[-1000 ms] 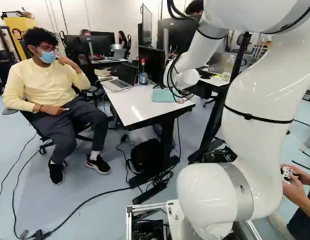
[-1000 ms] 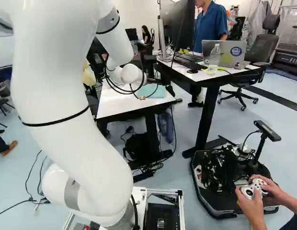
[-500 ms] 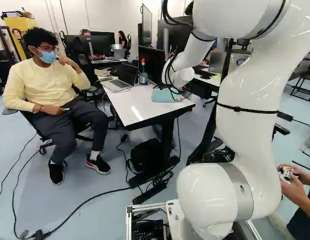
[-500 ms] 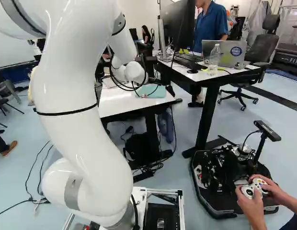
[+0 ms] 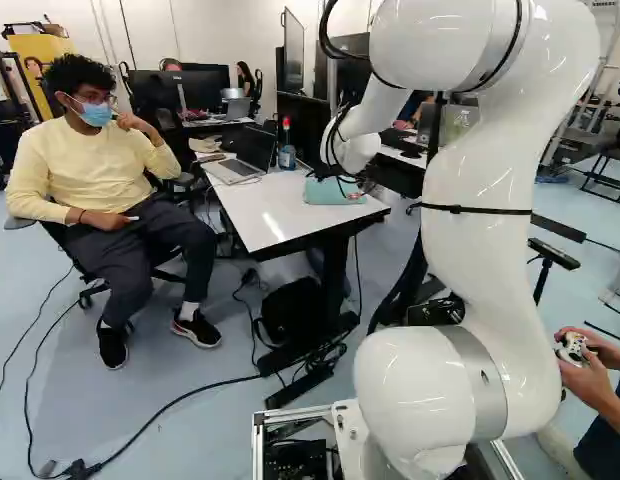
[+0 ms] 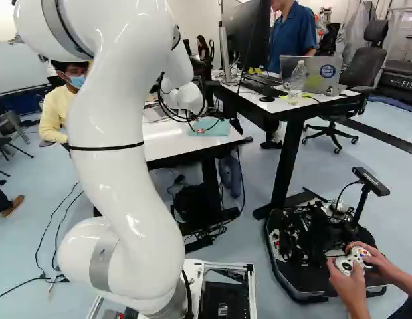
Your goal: Clean the table with the green towel
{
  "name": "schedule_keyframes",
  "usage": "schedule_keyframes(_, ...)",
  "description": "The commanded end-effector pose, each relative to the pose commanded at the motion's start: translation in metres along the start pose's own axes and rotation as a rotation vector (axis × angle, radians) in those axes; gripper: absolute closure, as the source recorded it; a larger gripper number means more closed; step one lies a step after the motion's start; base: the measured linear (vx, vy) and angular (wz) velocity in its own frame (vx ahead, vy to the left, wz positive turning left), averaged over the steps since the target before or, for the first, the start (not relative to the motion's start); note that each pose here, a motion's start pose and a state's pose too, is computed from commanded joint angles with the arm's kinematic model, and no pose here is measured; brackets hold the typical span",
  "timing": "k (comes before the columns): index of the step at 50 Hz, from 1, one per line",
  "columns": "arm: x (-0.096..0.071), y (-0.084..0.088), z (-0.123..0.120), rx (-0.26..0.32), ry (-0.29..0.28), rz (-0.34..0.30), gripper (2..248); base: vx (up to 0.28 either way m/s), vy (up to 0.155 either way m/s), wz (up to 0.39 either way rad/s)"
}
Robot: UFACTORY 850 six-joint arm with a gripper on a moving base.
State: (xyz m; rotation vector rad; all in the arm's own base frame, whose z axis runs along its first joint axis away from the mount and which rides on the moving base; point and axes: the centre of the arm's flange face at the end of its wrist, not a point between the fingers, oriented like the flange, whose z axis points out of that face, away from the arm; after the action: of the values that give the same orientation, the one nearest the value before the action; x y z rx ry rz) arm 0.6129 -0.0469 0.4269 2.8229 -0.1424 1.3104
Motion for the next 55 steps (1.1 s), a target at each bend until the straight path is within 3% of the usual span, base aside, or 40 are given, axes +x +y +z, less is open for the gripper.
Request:
schedule_keyframes(15, 0.011, -0.002, 0.023, 0.000, -0.034, 0.014, 3, 0.000, 0.000, 0.000)
schedule_keyframes(32, 0.027, -0.005, 0.047, 0.003, -0.018, 0.015, 3, 0.000, 0.000, 0.000)
schedule_keyframes(55, 0.036, -0.006, 0.061, 0.005, -0.005, 0.014, 3, 0.000, 0.000, 0.000)
